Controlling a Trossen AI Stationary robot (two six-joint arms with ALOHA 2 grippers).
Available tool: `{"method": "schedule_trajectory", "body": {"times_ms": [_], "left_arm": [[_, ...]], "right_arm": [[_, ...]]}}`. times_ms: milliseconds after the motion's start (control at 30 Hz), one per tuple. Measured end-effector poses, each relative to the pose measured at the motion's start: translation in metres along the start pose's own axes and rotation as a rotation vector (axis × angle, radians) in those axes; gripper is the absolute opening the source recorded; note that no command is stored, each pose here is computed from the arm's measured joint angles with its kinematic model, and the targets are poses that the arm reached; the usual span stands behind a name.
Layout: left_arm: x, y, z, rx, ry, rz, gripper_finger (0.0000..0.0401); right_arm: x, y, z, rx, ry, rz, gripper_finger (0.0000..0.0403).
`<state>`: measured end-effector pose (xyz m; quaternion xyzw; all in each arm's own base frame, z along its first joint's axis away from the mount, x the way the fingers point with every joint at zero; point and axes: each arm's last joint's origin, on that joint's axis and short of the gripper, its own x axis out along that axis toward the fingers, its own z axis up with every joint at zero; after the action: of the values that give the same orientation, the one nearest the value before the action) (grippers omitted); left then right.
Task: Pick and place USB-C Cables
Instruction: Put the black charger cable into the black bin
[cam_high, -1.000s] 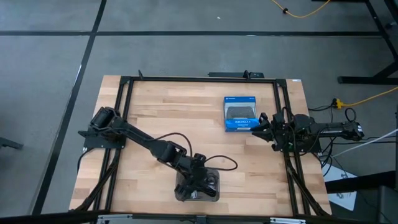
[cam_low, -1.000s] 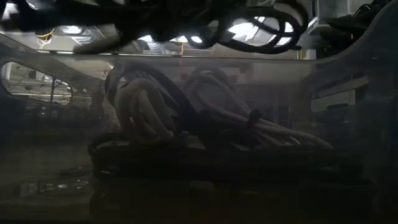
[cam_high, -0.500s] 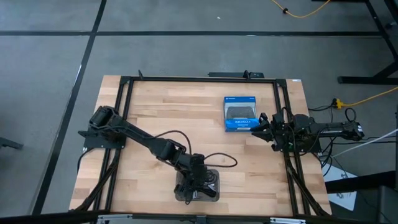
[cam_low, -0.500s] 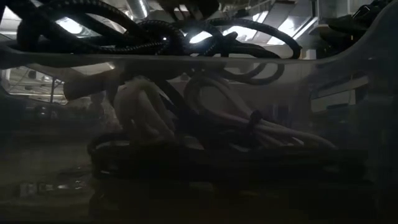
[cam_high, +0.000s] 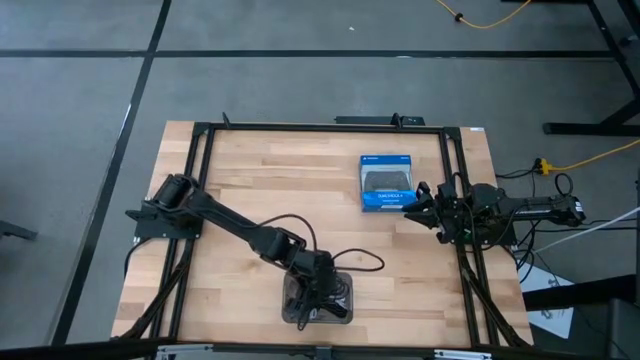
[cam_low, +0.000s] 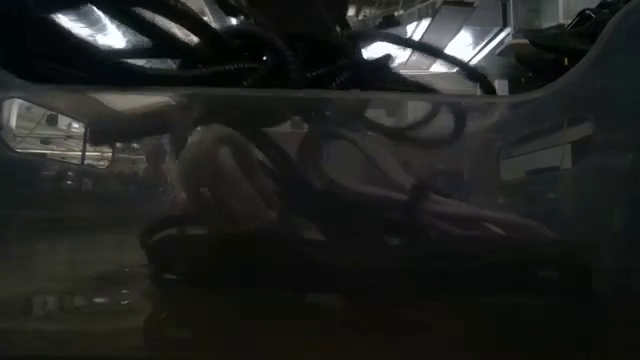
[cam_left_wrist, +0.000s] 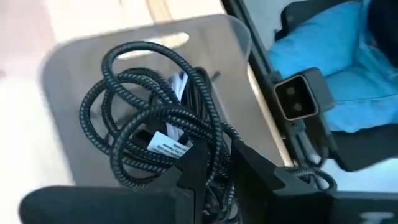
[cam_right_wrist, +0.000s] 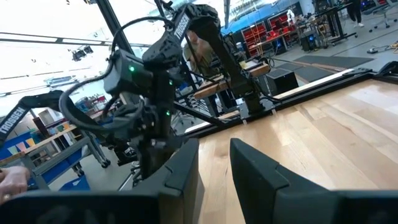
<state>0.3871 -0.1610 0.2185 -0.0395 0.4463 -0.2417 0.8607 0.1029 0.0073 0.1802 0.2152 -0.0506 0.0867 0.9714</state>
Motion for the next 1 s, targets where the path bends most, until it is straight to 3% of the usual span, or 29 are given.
{"method": "schedule_trajectory", "body": {"times_ms": [233,633,800,1000], "left_arm": [[0.017,0.008,-0.003,-0.076,0.021,-0.132,0.0059],[0.000,0.018,0.010,-0.068,-0.012,-0.107,0.0058],[-0.015,0.010,0.022,-0.033,0.055,-0.088,0.0058],[-0.054,-0.008,0.029,-0.012,0.281,0.017,0.0058]], "right_arm": [[0.000,0.000,0.000,-0.004,0.005,-0.002,0.0097],[0.000,-0.002,-0.004,0.005,0.042,-0.018,0.0097],[0.000,-0.002,-0.004,0.004,0.041,-0.018,0.0097],[0.000,-0.002,-0.004,0.006,0.041,-0.018,0.0097]]}}
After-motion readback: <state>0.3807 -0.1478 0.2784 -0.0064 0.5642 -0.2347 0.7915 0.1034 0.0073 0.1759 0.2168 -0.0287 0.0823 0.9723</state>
